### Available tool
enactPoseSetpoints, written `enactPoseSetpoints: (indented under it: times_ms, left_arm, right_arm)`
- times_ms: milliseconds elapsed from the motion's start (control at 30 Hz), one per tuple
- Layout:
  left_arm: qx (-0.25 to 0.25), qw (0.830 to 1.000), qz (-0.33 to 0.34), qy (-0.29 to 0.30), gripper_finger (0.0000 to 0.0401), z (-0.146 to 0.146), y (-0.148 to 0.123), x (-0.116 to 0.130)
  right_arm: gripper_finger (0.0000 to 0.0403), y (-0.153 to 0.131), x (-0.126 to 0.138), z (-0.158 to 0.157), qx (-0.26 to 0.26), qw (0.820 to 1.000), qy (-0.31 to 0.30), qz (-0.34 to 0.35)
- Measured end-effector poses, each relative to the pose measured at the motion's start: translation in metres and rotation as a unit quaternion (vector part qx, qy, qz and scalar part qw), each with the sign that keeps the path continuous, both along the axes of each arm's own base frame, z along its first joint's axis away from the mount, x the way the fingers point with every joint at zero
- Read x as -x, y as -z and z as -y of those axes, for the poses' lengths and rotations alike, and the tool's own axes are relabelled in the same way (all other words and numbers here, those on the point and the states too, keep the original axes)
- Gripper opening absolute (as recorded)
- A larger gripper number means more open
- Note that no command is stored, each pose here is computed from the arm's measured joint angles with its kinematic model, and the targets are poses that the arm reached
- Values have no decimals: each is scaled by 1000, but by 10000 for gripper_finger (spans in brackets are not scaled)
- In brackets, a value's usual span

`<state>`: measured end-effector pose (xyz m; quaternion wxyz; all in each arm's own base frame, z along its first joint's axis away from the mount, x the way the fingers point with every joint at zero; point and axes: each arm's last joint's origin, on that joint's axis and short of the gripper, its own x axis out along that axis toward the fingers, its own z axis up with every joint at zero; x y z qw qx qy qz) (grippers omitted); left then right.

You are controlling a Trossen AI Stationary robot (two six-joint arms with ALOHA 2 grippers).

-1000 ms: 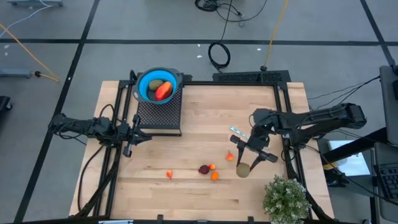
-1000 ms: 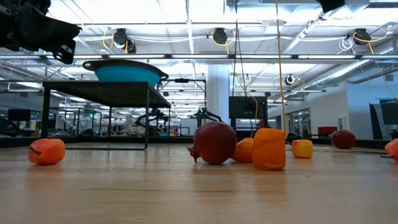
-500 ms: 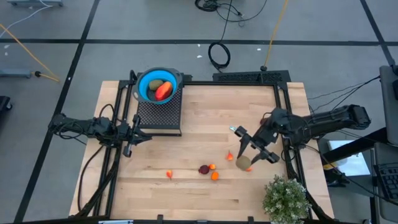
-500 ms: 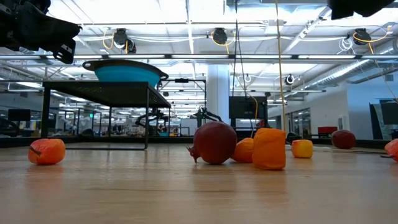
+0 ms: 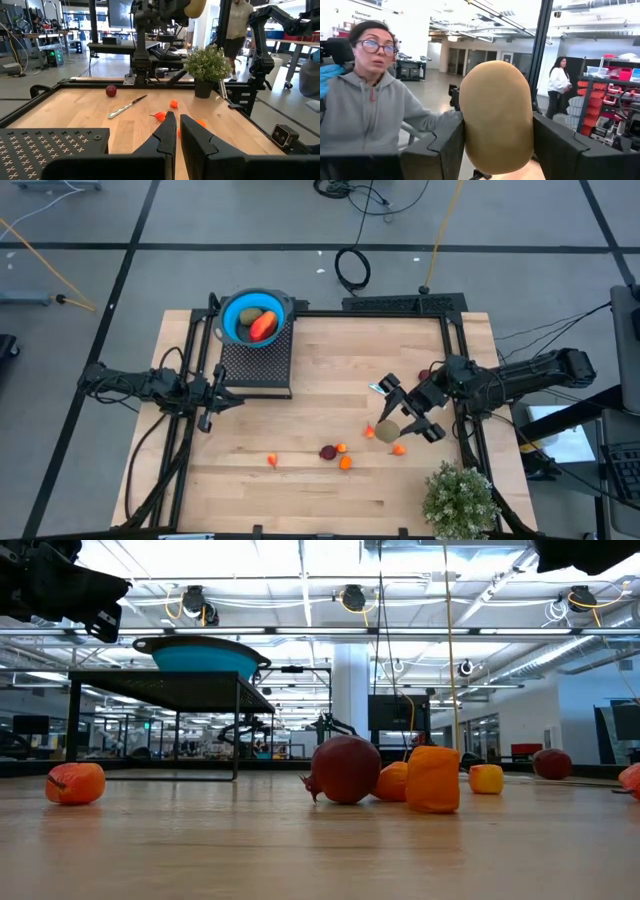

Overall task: Pick & Place Fruit
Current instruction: Put the brown kiwi into the blue strainer bowl on the shelf

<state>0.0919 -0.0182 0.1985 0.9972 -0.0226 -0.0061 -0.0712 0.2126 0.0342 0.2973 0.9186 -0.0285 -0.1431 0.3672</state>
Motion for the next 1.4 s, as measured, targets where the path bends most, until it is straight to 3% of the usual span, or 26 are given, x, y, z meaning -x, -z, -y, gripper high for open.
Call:
enactPoseSetpoints:
  times_ms: [200, 367, 500, 667, 1100, 1400]
  left_arm:
    - [0, 1000, 0, 0, 26, 0, 0, 0]
    - [7, 1000, 0, 0, 26, 0, 0, 0]
    - [23, 1000, 0, -1, 26, 0, -1, 0]
    - [36, 999, 31, 0, 26, 0, -7, 0]
    - [54, 996, 54, -36, 26, 0, -14, -11]
    - [115, 990, 62, -60, 26, 4, -15, -37]
  right_arm:
    - [197, 0, 0, 0, 0, 1000, 8, 1]
    - [198, 7, -6, 5, 6, 993, 117, -19]
    - [198, 16, -11, 10, 27, 973, 225, -46]
    - [198, 24, -18, 10, 59, 947, 311, -56]
    - [198, 48, -31, -11, 178, 874, 445, -72]
    - [199, 62, -41, -20, 223, 838, 493, -72]
